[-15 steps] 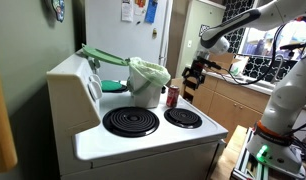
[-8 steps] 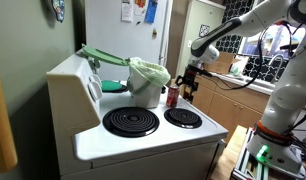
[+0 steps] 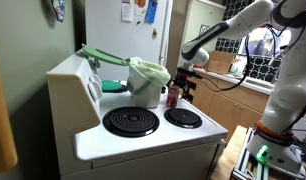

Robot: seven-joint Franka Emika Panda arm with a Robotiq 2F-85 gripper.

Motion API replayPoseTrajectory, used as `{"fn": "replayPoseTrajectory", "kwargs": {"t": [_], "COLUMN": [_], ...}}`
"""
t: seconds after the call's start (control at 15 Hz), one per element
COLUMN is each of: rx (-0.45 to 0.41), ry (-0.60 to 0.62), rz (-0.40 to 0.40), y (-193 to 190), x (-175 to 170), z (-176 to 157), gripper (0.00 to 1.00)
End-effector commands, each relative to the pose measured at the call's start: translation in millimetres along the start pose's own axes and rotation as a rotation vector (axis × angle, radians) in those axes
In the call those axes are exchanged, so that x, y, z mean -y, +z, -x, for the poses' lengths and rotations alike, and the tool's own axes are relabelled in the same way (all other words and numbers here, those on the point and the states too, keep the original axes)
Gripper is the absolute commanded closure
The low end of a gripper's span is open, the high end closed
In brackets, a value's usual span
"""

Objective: Use the paper towel to lift the coke can and throw it in the bin

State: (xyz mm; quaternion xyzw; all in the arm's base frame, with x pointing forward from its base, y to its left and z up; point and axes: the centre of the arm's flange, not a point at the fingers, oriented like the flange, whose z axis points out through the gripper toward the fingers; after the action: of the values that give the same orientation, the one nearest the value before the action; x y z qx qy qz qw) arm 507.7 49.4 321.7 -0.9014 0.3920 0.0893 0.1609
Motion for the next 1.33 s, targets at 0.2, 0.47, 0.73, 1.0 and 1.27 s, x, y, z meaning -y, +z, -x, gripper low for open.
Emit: {"fn": "replayPoseTrajectory", "kwargs": {"t": [0.2, 0.47, 0.73, 1.0, 1.27], "rx": [0.003, -0.003, -0.072, -0.12, -0.11], "ry": [0.015, 0.01, 0.01, 0.012, -0.005], "rz": [0.02, 0.052, 0.073, 0.031, -0.062], "y": [18.7, 25.9, 7.0, -33.1, -80.7], "x": [12.5, 12.3, 6.2, -4.0, -17.3], "z": [-10.1, -12.5, -13.8, -3.0, 20.4], "gripper": [0.34, 0.65, 0.96, 1.0, 1.0]}}
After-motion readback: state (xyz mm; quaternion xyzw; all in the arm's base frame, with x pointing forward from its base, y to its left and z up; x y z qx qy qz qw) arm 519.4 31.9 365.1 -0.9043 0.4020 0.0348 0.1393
